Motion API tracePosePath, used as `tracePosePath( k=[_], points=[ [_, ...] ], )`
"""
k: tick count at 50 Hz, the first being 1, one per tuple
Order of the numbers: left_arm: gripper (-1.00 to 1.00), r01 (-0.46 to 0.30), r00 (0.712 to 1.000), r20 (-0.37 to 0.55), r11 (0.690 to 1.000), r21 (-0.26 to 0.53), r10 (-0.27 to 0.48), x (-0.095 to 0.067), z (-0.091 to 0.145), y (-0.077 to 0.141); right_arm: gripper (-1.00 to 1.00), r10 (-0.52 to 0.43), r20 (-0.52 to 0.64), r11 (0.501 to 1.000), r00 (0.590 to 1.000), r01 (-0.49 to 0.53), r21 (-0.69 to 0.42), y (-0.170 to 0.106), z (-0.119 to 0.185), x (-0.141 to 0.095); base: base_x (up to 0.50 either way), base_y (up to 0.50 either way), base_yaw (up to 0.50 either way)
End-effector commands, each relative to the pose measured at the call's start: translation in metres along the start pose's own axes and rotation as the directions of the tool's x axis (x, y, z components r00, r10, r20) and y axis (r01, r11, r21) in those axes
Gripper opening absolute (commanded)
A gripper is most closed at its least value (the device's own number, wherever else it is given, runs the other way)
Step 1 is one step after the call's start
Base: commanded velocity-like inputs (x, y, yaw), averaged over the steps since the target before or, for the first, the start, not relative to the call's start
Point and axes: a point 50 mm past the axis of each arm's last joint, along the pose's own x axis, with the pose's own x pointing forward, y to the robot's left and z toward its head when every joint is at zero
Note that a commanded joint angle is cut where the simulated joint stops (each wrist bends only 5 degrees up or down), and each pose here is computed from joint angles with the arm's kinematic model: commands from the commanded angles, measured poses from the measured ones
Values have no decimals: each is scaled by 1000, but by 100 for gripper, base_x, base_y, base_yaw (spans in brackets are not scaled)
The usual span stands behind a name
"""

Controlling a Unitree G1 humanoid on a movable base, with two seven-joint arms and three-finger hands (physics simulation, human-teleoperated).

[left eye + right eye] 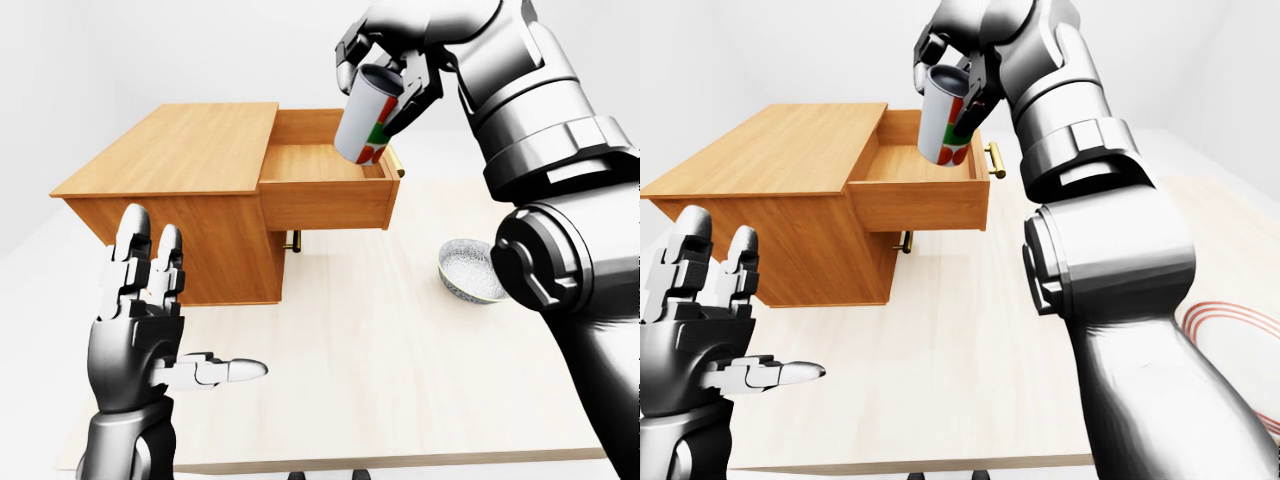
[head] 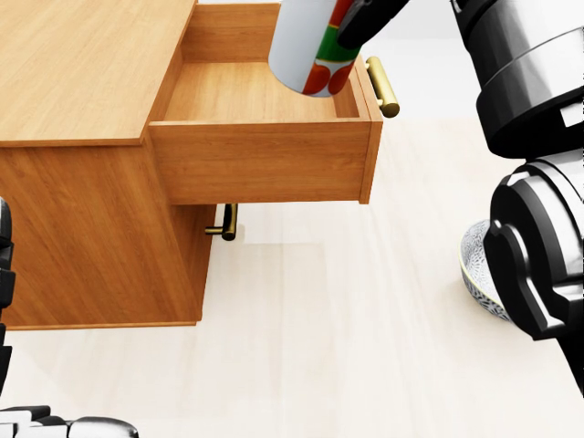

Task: Put the ketchup in the top drawer of the cabinet.

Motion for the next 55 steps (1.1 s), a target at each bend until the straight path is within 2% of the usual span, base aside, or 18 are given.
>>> tracePosePath(
  k=[1,16,35,55],
  points=[
    [100,0,1000,3,1000,-1,0,0,1,0,-100,20,0,999,1000,-20,27,8,-7,4,0,0,0],
    [100,1,1000,0,1000,-1,-1,0,0,0,-100,19,-5,999,1000,-19,31,7,-9,4,0,0,0],
    [100,5,1000,5,1000,-3,-5,0,1,0,-100,88,-2,992,996,-88,93,32,-21,17,0,0,0],
    [100,0,1000,-3,1000,-1,0,1,-1,0,-100,49,-8,997,999,-49,53,17,-14,9,0,0,0]
  ],
)
